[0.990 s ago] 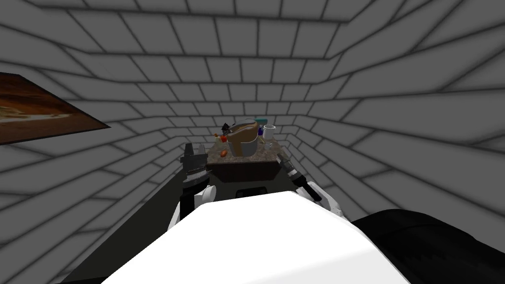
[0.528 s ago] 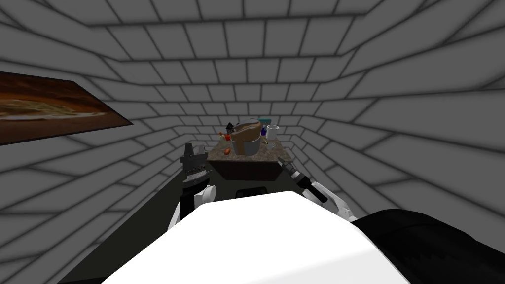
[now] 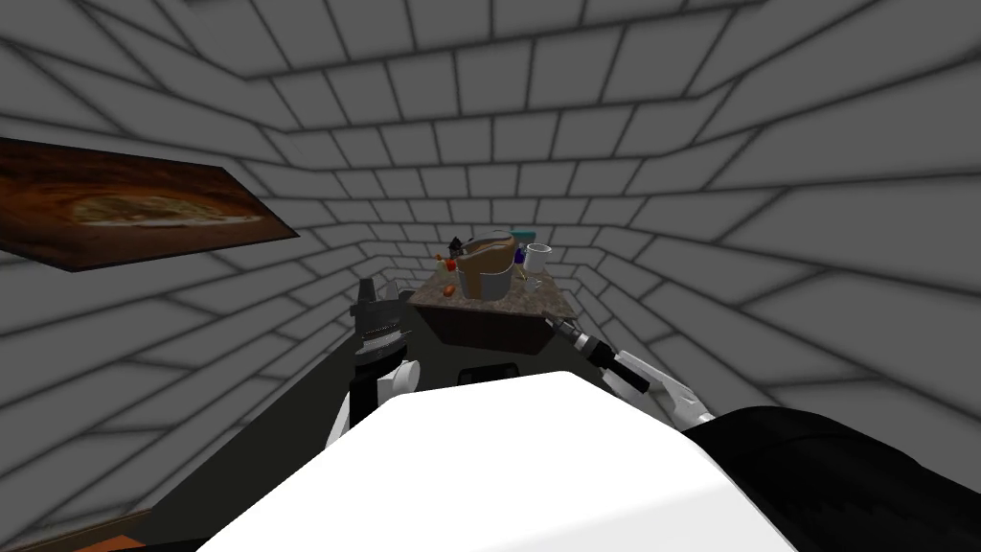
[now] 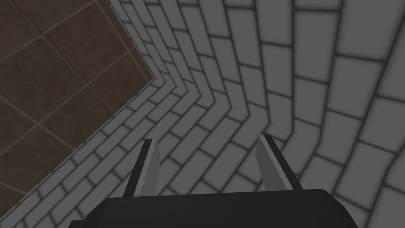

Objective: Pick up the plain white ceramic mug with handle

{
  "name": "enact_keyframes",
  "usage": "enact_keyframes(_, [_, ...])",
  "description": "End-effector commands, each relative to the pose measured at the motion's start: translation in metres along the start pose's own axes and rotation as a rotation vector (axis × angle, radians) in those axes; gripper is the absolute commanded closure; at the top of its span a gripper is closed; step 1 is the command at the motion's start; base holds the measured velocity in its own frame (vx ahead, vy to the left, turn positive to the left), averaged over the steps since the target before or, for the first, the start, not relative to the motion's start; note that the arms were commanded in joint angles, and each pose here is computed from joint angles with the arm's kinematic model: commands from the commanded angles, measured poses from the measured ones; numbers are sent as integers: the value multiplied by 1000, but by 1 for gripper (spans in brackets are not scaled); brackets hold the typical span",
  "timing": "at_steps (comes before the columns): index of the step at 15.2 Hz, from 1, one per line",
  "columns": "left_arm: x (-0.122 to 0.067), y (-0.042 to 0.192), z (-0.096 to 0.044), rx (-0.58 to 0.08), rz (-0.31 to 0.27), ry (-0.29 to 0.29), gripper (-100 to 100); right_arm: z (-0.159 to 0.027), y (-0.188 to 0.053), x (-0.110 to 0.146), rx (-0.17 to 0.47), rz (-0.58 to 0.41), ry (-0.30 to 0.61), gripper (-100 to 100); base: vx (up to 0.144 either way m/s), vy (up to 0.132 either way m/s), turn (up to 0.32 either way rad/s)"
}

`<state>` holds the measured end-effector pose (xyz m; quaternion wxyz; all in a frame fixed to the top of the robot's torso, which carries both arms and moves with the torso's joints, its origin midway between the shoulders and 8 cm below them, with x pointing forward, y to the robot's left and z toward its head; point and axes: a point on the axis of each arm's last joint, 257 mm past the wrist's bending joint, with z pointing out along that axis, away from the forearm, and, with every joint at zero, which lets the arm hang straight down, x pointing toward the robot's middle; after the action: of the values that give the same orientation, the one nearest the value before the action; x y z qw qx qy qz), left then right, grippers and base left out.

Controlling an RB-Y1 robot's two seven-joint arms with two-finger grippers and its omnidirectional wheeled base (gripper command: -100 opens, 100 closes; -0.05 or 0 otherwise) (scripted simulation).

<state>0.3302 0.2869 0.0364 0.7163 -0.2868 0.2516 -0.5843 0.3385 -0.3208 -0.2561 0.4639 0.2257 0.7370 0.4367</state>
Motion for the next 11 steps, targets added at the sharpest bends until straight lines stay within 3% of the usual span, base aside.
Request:
enact_keyframes(1, [0, 0, 0, 0, 0, 0, 0, -3, -5, -2, 13, -20, 19, -100, -14, -9, 19])
enact_keyframes(2, [0, 0, 0, 0, 0, 0, 0, -12, -24, -1, 59, -37, 50, -100, -21, -8, 241])
enact_keyframes(5, [0, 0, 0, 0, 0, 0, 0, -14, -25, -5, 71, -68, 74, -100, -20, -13, 113])
enact_keyframes(6, [0, 0, 0, 0, 0, 0, 0, -25, -43, -5, 117, -86, 104, -100, -17, -4, 205])
enact_keyframes(11, [0, 0, 0, 0, 0, 0, 0, -41, -61, -17, 185, -162, 176, -100, -22, -16, 199])
